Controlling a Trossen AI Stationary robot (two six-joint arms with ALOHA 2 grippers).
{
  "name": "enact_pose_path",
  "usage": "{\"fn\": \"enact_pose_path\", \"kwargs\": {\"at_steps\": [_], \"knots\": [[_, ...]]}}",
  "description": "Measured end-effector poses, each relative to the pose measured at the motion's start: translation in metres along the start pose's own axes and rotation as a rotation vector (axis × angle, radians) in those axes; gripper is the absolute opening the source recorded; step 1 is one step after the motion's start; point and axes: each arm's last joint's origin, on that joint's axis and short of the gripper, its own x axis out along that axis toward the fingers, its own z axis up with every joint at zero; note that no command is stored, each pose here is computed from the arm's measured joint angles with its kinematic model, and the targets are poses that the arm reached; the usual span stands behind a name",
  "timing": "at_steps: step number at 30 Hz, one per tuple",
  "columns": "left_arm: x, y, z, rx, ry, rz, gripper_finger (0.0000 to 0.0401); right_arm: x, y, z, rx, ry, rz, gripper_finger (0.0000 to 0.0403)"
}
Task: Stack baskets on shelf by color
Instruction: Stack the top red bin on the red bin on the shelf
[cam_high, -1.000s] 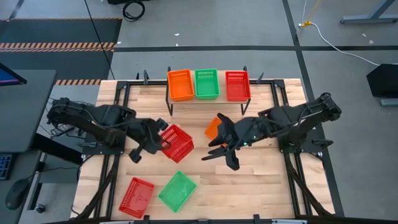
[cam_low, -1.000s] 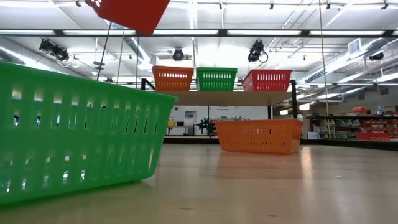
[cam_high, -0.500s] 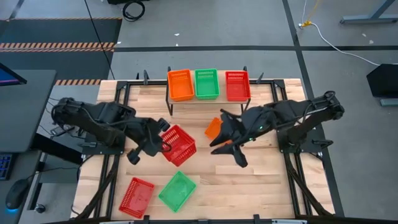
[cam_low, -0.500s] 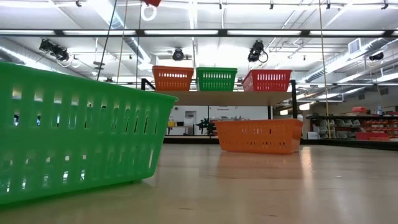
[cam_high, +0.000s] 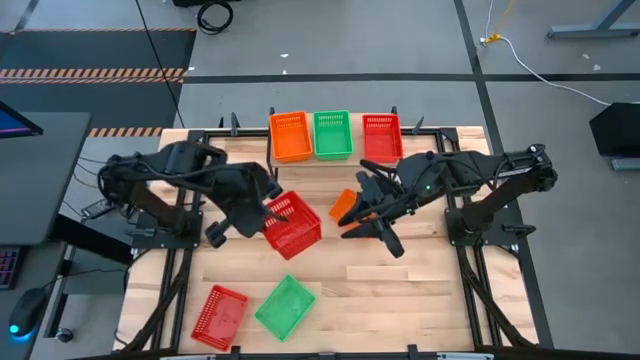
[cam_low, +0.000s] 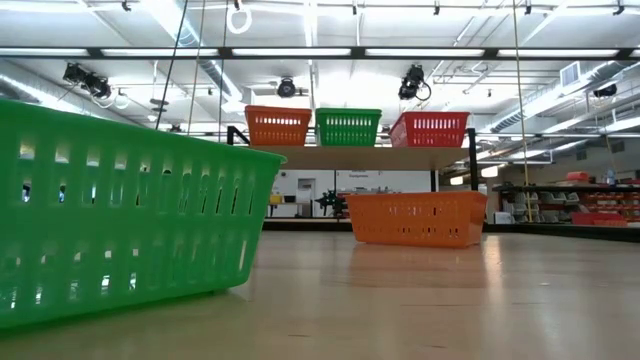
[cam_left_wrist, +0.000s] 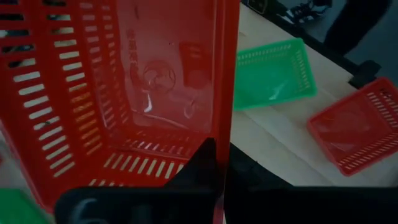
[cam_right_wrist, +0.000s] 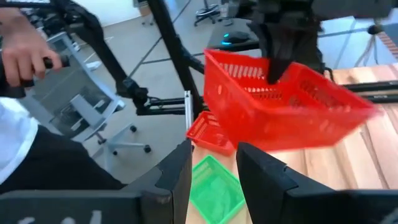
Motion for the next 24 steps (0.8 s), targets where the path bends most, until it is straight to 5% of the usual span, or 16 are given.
{"fn": "enact_pose_path", "kwargs": {"at_steps": [16, 24], "knots": [[0.022, -0.001, -0.002, -0.074, 0.063, -0.149, 0.0008, 0.000, 0.004, -0.001, -0.069, 0.027, 0.103, 0.0132], [0.021, 0.004, -0.006, -0.105, 0.063, -0.133, 0.0008, 0.028, -0.016, -0.012, -0.037, 0.110, -0.031, 0.0132]]}}
